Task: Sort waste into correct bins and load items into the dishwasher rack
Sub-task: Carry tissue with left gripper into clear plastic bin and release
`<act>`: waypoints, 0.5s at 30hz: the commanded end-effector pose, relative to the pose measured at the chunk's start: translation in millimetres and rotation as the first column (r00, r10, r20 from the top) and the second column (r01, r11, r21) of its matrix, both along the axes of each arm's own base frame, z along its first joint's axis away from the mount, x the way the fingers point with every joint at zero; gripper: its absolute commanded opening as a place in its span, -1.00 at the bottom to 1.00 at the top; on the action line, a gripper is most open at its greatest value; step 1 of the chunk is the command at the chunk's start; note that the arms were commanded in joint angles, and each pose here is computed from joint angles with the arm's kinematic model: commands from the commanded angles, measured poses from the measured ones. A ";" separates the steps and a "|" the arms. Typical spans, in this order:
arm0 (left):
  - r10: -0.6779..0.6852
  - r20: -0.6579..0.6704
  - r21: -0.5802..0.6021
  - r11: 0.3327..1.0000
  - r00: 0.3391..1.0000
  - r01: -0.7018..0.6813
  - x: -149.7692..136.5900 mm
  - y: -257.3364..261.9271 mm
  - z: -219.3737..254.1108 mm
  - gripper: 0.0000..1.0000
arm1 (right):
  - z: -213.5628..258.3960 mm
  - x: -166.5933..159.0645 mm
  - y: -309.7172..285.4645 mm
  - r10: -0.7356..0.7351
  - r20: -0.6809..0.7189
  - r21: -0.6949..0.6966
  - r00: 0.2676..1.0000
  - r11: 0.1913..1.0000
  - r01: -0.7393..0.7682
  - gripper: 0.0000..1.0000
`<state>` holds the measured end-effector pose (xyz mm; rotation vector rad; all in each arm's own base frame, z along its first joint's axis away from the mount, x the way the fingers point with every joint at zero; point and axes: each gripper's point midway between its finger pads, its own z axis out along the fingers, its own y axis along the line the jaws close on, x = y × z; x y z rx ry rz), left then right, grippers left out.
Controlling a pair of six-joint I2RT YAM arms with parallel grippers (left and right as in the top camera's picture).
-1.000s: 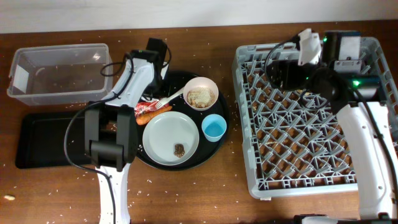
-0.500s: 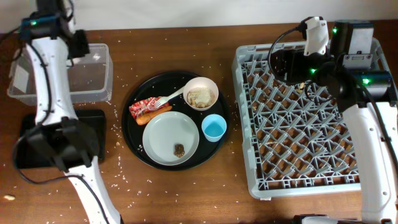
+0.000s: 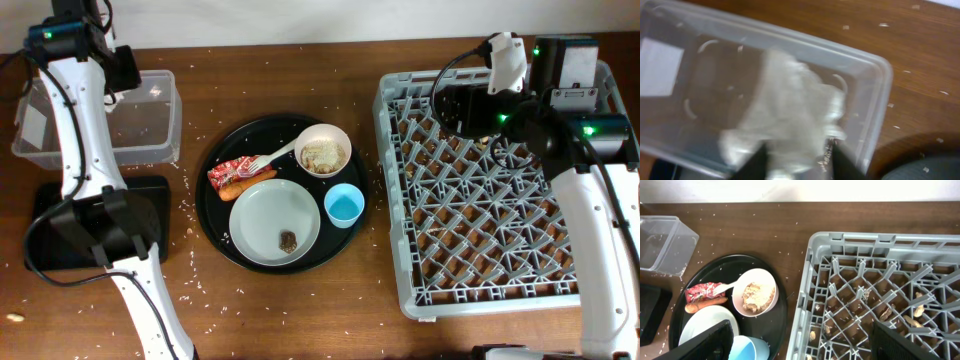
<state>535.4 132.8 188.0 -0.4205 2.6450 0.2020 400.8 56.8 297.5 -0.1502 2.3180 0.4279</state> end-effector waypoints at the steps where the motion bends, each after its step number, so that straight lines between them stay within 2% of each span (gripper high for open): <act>1: 0.169 -0.011 0.044 0.985 0.986 -0.168 -10.6 25.2 -4.1 -0.94 | 11.4 -3.1 0.4 0.005 0.027 -0.014 1.000 1.000 -0.004 0.72; 2: 0.168 -0.012 0.044 0.985 0.986 -0.167 -10.3 25.0 -4.9 0.32 | 10.8 -3.8 0.4 0.005 0.023 -0.014 1.000 1.000 -0.005 0.72; 3: 0.167 -0.006 0.043 0.985 0.986 -0.167 -9.0 25.0 -4.2 0.98 | 10.3 -4.2 0.3 0.005 0.020 -0.014 1.000 1.000 -0.004 0.72; 4: 0.163 -0.004 0.037 0.986 0.987 -0.163 -8.3 23.9 -4.3 0.98 | 10.3 -4.3 0.4 0.005 0.020 -0.014 1.000 1.000 -0.005 0.72; 5: 0.090 -0.033 0.053 0.995 0.995 -0.088 -9.8 21.1 -5.9 -0.24 | 10.3 -4.2 0.4 0.005 0.020 -0.014 1.000 1.000 -0.005 0.72; 6: 0.070 -0.057 0.061 0.996 0.996 -0.067 -13.9 21.3 -7.6 -0.99 | 10.3 -4.3 0.4 0.005 0.020 -0.013 1.000 1.000 -0.004 0.71; 7: 0.086 -0.068 0.056 0.995 0.994 -0.082 -18.0 25.0 -8.9 -0.99 | 10.1 -4.4 0.4 0.005 0.019 -0.013 1.000 1.000 -0.004 0.72; 8: 0.116 -0.075 0.050 0.992 0.990 -0.112 -22.4 30.6 -10.3 -0.86 | 10.1 -4.4 0.4 0.005 0.019 -0.014 1.000 1.000 -0.005 0.72; 9: 0.141 -0.068 0.037 0.990 0.988 -0.138 -23.2 33.2 -10.5 0.74 | 10.1 -4.4 0.4 0.005 0.019 -0.013 1.000 1.000 -0.004 0.72; 10: 0.137 -0.052 0.003 0.991 0.989 -0.137 -19.6 30.0 -10.2 0.98 | 10.1 -4.4 0.4 0.005 0.019 -0.013 1.000 1.000 -0.004 0.71; 11: 0.038 -0.050 -0.048 0.998 0.998 -0.041 -15.0 16.6 -11.7 0.08 | 10.1 -4.4 0.4 0.005 0.019 -0.013 1.000 1.000 -0.004 0.71; 12: -0.064 -0.067 -0.070 0.996 0.996 0.059 -16.1 6.6 -13.8 -0.56 | 10.1 -4.4 0.4 0.005 0.019 -0.013 1.000 1.000 -0.004 0.72; 13: -0.032 -0.088 -0.050 0.998 0.996 0.027 -21.5 13.0 -15.0 -0.42 | 10.1 -4.4 0.4 0.005 0.019 -0.013 1.000 1.000 -0.004 0.72; 14: 0.044 -0.103 -0.010 0.999 0.994 -0.046 -27.1 24.5 -14.9 0.54 | 10.1 -4.4 0.4 0.005 0.019 -0.013 1.000 1.000 -0.004 0.72; 15: 0.077 -0.098 -0.006 0.997 0.992 -0.078 -27.6 28.2 -14.5 0.70 | 10.1 -4.4 0.4 0.005 0.019 -0.013 1.000 1.000 -0.004 0.72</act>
